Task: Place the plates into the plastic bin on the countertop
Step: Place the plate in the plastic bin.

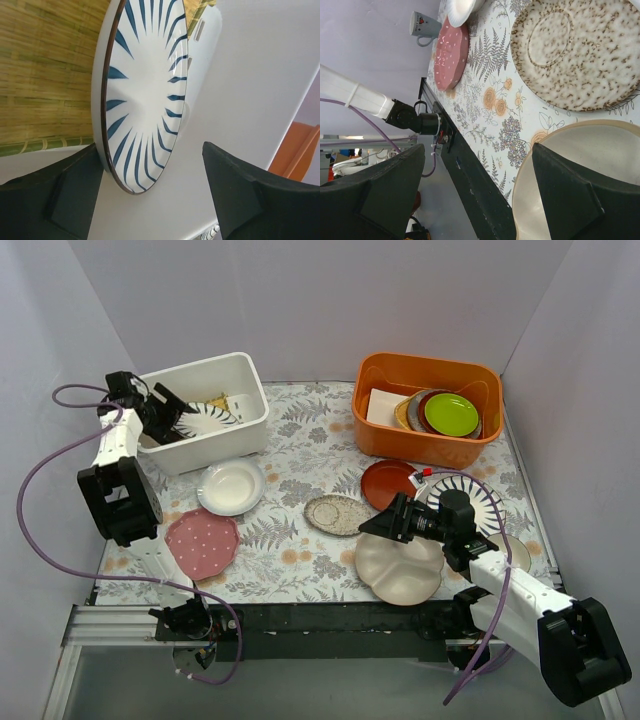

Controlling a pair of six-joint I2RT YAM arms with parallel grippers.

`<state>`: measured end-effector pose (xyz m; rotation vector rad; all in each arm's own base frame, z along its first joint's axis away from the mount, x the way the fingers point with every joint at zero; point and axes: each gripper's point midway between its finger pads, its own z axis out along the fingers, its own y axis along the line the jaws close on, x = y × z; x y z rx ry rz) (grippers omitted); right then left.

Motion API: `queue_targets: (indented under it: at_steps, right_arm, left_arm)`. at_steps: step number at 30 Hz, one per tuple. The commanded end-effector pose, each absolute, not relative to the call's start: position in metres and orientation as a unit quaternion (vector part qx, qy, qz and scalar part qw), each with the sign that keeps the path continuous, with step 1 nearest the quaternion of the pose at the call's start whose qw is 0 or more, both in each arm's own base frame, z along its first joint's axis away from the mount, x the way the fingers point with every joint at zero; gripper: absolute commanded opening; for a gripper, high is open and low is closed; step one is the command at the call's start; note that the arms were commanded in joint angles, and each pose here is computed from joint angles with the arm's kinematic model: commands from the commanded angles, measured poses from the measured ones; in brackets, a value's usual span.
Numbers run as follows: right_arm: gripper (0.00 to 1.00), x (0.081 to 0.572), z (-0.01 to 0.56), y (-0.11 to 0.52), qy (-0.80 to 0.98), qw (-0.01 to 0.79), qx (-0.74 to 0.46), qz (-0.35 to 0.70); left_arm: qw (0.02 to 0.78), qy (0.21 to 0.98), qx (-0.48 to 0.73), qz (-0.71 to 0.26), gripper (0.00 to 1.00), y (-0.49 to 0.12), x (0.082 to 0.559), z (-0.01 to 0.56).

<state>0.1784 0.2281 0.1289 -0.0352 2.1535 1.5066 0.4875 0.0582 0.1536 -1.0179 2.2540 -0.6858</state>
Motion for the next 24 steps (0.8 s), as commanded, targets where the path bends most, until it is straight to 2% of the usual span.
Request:
queue_targets:
  at_steps: [1, 7, 16, 24]
  right_arm:
    - [0.95, 0.182, 0.148, 0.23, 0.774, 0.279, -0.036, 0.567]
    - [0.95, 0.182, 0.149, 0.23, 0.774, 0.28, -0.036, 0.567]
    - [0.95, 0.18, 0.15, 0.229, 0.772, 0.282, -0.036, 0.569]
    - [0.95, 0.181, 0.153, 0.228, 0.77, 0.285, -0.036, 0.569]
  left_arm:
    - [0.367, 0.824, -0.351, -0.252, 0.78, 0.066, 0.488, 0.238]
    - [0.369, 0.823, -0.356, -0.244, 0.8, 0.065, 0.483, 0.253]
    - [0.337, 0.833, -0.361, -0.249, 0.81, 0.057, 0.471, 0.228]
    - [0.371, 0.827, -0.324, -0.272, 0.81, 0.044, 0.469, 0.261]
